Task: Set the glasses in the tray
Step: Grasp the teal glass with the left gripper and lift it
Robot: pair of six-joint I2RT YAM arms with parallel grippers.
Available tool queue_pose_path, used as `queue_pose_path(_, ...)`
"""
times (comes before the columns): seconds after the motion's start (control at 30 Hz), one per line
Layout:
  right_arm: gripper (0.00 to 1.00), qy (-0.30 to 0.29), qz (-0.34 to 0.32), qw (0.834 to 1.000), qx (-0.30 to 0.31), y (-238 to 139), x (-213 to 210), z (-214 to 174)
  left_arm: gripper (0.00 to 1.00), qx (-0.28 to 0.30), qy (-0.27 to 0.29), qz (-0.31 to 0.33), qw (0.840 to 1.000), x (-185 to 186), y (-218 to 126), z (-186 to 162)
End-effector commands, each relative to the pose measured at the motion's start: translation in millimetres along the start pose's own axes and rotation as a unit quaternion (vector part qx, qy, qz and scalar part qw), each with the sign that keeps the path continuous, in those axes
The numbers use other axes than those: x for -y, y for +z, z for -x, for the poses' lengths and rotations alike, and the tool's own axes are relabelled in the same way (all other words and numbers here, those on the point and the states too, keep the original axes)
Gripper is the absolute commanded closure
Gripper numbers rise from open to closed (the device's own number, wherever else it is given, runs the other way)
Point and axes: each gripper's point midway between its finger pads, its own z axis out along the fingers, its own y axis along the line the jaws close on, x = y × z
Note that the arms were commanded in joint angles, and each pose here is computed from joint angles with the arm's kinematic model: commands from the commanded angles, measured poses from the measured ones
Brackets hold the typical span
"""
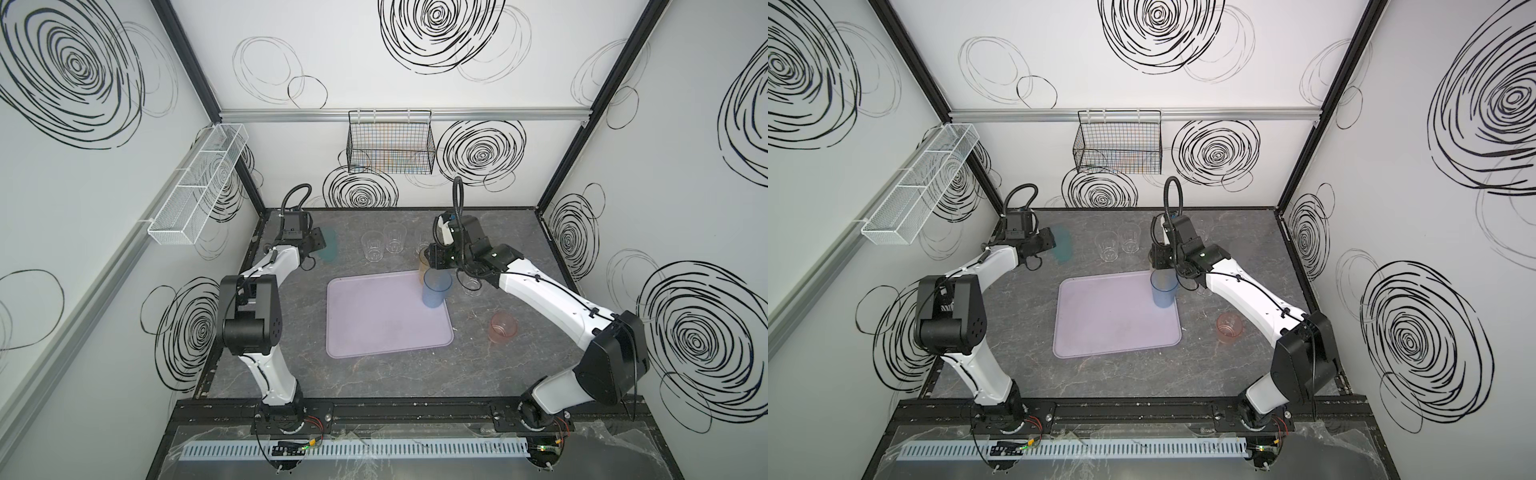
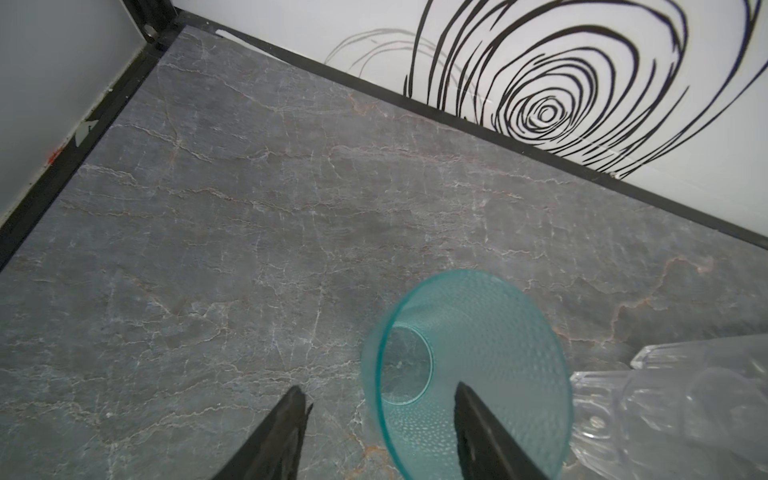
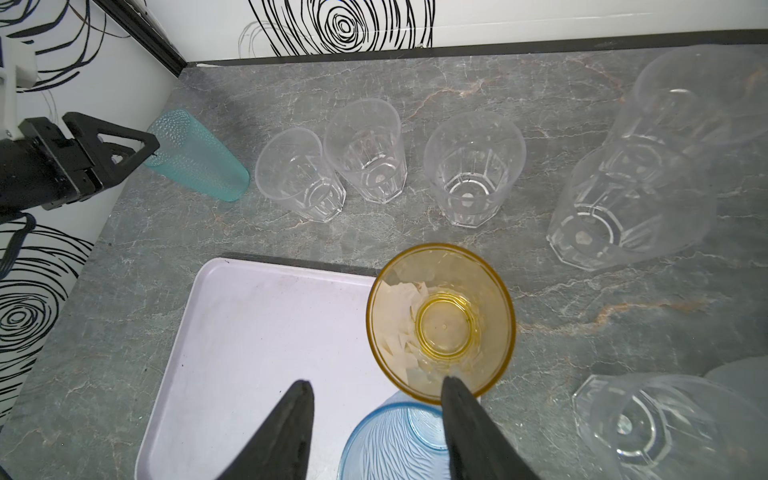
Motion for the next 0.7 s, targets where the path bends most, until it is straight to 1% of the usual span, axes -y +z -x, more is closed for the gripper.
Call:
queue_pose_path(0.0, 0.46, -0.005, 0.002, 1.0, 0.014, -8.9, -2.0, 4.1, 0.41, 0.015, 0.016, 0.009, 1.0, 1.9, 2.9, 13.0)
queue_pose_path(0.1, 0.47, -0.005, 0.003, 1.0, 0.013, -8.2, -2.7, 2.6, 0.45, 0.01, 0.017, 0.012, 1.0, 0.6, 8.6, 9.6)
queue_pose_path(0.27, 0.47, -0.001, 0.005, 1.0, 0.011, -7.6, -2.5, 0.3, 0.48, 0.004, 0.021, 0.013, 1.0, 2.2, 11.7, 1.6)
queue_pose_path(0.37, 0.47, 0.001, 0.006, 1.0, 0.01, -7.7, -2.7, -1.8, 0.52, 0.0, 0.021, 0.013, 1.0, 2.5, 13.4, 1.1)
queue_pose_path(0.47, 0.47, 0.001, 0.006, 1.0, 0.01, -8.5, -2.2, -3.1, 0.59, -0.002, 0.022, 0.016, 1.0, 1.1, 12.7, -0.2)
queue_pose_path(0.57, 0.47, 0.003, 0.005, 1.0, 0.01, -8.8, -0.8, -4.8, 0.68, -0.002, 0.022, 0.011, 1.0, 3.7, 10.5, -2.8)
queue_pose_path(0.67, 0.47, 0.005, 0.008, 1.0, 0.009, -7.9, -2.2, -6.5, 0.75, -0.011, 0.026, 0.012, 1.0, 5.9, 11.8, -11.9)
